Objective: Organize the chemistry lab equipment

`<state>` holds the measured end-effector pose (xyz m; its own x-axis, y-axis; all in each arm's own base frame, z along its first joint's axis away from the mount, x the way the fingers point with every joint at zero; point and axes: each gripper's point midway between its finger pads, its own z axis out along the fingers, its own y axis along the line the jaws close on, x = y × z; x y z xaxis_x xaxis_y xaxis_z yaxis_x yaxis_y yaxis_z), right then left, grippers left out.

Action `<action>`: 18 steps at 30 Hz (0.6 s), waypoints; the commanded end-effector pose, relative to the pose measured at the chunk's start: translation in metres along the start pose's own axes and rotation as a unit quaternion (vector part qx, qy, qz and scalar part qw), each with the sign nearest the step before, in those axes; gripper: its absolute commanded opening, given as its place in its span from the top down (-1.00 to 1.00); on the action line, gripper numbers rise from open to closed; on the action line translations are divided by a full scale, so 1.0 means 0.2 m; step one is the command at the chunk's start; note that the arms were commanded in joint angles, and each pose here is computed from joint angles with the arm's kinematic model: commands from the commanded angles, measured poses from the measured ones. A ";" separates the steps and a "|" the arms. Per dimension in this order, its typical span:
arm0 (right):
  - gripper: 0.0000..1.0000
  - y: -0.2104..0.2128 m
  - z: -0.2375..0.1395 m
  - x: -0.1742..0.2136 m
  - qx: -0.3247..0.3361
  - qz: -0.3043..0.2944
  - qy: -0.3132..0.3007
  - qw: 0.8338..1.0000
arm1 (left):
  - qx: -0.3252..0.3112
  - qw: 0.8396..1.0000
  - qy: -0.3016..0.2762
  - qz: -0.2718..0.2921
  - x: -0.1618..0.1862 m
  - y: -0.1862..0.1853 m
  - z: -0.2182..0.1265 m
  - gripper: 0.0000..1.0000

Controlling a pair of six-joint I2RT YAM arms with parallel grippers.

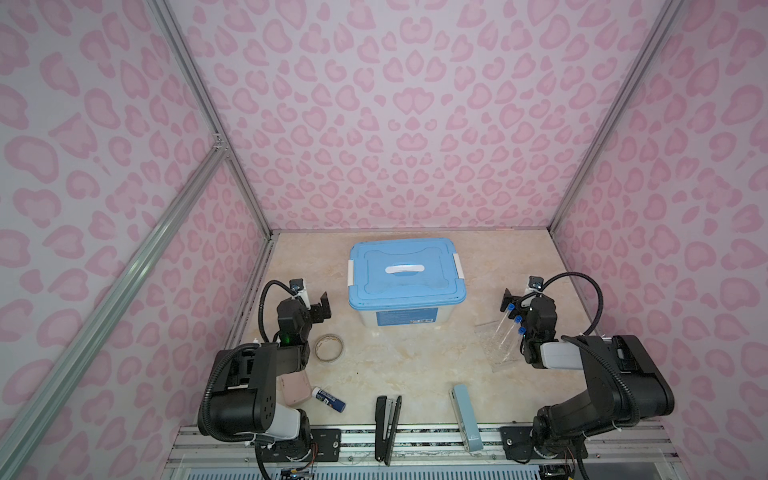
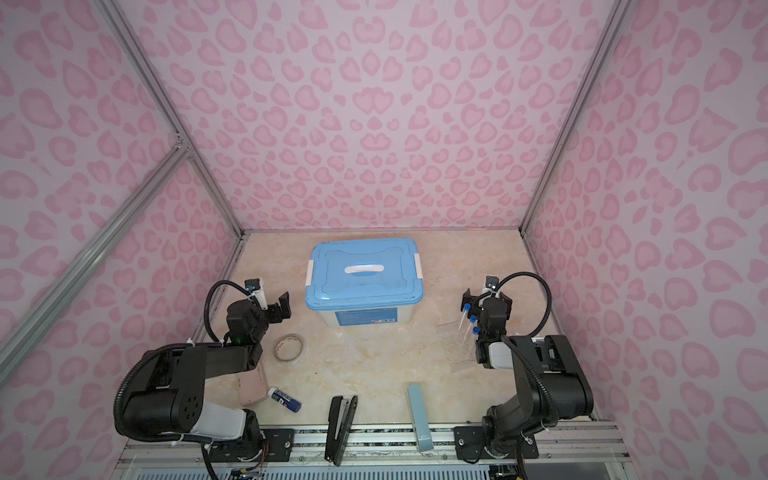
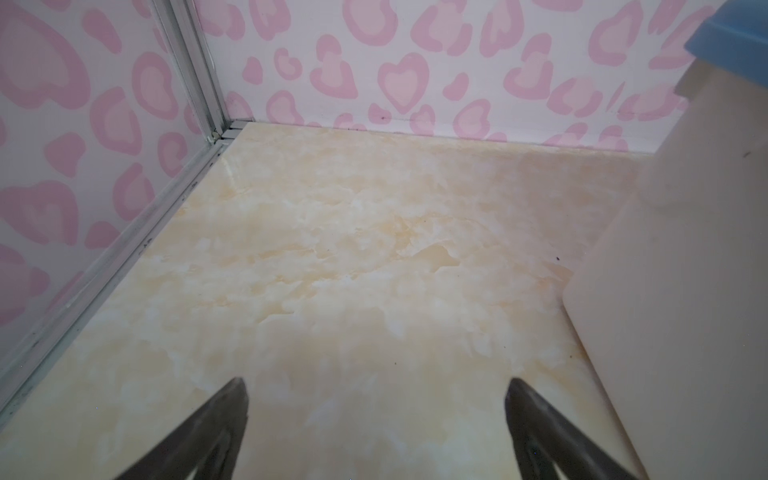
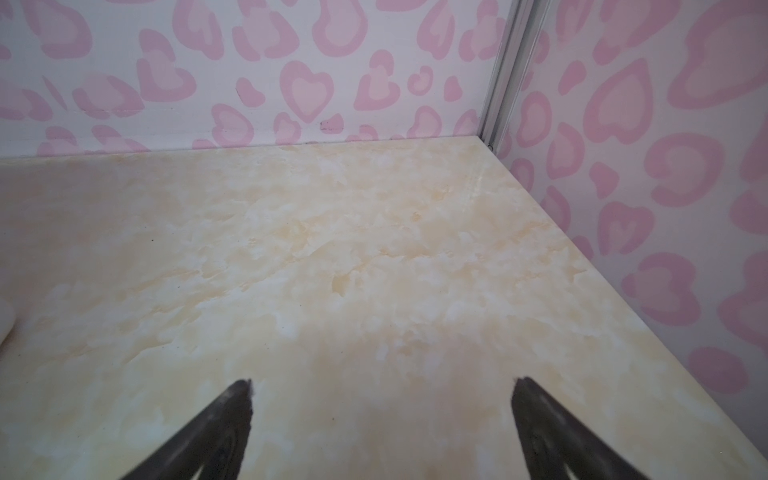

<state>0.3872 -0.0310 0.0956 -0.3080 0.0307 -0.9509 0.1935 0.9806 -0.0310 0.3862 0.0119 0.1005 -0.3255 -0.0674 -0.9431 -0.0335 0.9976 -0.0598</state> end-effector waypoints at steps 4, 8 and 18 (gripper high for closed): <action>-0.97 0.00 0.00 -0.02 0.004 -0.002 -0.006 1.000 | -0.004 0.999 -0.033 0.006 -0.08 0.00 -0.01 -0.95; -0.96 0.00 0.00 -0.01 0.004 -0.002 -0.005 1.000 | -0.004 0.999 -0.033 0.006 -0.07 0.00 -0.01 -0.95; -0.97 0.00 0.00 -0.01 0.006 -0.004 -0.005 1.000 | -0.006 1.000 -0.026 0.007 -0.07 0.00 0.01 -0.95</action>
<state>0.3870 -0.0309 0.0946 -0.3131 0.0293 -0.9493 0.1951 0.9802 -0.0341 0.3876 0.0113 0.1040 -0.3095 -0.0640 -0.9487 -0.0362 0.9978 -0.0555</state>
